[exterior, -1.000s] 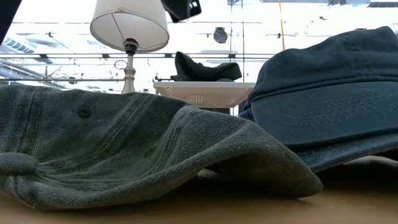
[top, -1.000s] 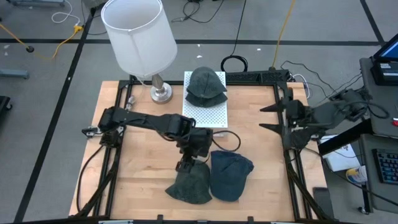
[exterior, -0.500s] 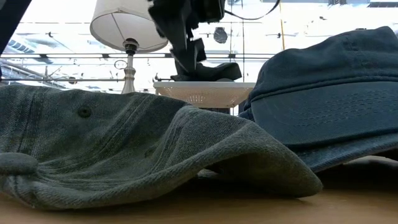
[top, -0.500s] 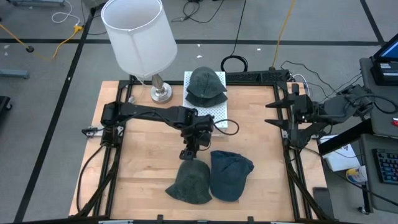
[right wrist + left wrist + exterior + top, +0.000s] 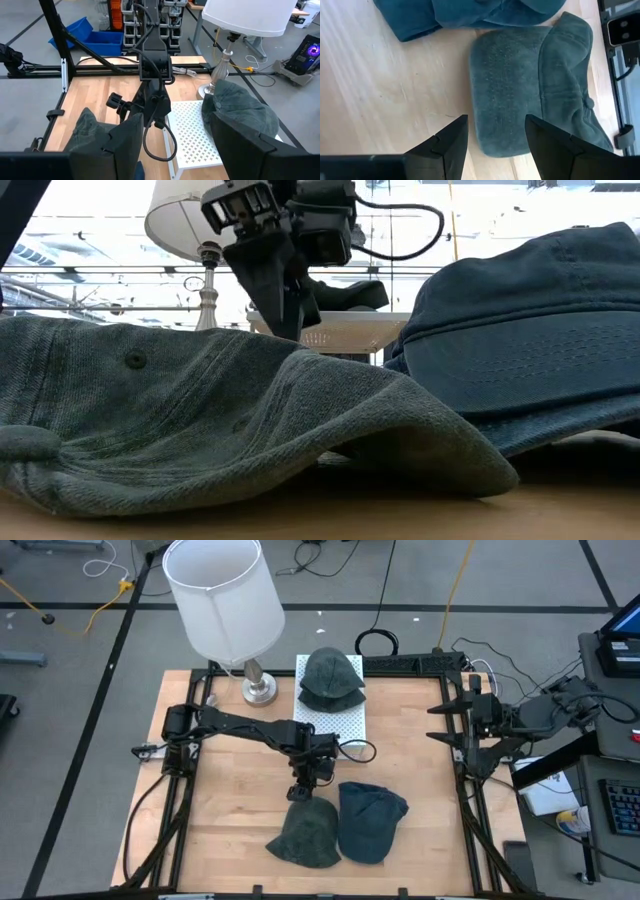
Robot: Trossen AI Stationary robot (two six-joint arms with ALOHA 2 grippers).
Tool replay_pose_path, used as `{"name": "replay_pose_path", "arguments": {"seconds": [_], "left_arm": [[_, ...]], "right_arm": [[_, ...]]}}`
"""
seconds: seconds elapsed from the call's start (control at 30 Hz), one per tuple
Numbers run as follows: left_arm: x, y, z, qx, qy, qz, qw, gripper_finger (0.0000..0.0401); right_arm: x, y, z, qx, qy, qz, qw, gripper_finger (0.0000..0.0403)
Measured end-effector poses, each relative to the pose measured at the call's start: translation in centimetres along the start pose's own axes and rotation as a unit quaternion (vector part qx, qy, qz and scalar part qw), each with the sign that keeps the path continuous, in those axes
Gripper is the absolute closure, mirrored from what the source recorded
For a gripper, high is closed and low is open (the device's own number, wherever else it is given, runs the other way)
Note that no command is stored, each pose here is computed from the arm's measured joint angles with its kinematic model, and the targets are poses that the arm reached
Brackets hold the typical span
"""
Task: Pick & Place hat
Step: Stack the black cap on top of the other black caps on the shelf
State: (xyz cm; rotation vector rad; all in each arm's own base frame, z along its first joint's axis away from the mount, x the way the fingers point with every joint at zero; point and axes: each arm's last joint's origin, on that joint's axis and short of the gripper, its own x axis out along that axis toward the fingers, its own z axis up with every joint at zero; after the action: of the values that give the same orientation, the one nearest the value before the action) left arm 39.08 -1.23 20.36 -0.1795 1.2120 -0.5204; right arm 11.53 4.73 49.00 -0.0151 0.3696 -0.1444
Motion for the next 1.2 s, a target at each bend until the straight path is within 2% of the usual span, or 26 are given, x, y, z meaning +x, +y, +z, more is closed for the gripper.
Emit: {"name": "replay_pose_path", "arguments": {"seconds": [0.2,0.57,0.93,1.2], "left_arm": [[0.9,0.5,-0.4,-0.015,-0.013,0.011,1.000,0.0201],[3.5,0.3,-0.9,-0.021,0.031,0.051,0.998,0.0201],[5.5,-0.3,-1.6,-0.038,0.072,-0.031,0.996,0.0201],[5.5,-0.4,-1.8,-0.068,0.076,-0.072,0.992,0.0202]], "right_arm": [[0.0,0.0,0.0,-0.001,0.001,-0.001,1.000,0.0179],[0.0,0.0,0.0,-0.009,0.001,-0.002,1.000,0.0179],[0.0,0.0,0.0,-0.011,0.001,-0.002,1.000,0.0179],[0.0,0.0,0.0,-0.011,0.002,-0.001,1.000,0.0179]]}}
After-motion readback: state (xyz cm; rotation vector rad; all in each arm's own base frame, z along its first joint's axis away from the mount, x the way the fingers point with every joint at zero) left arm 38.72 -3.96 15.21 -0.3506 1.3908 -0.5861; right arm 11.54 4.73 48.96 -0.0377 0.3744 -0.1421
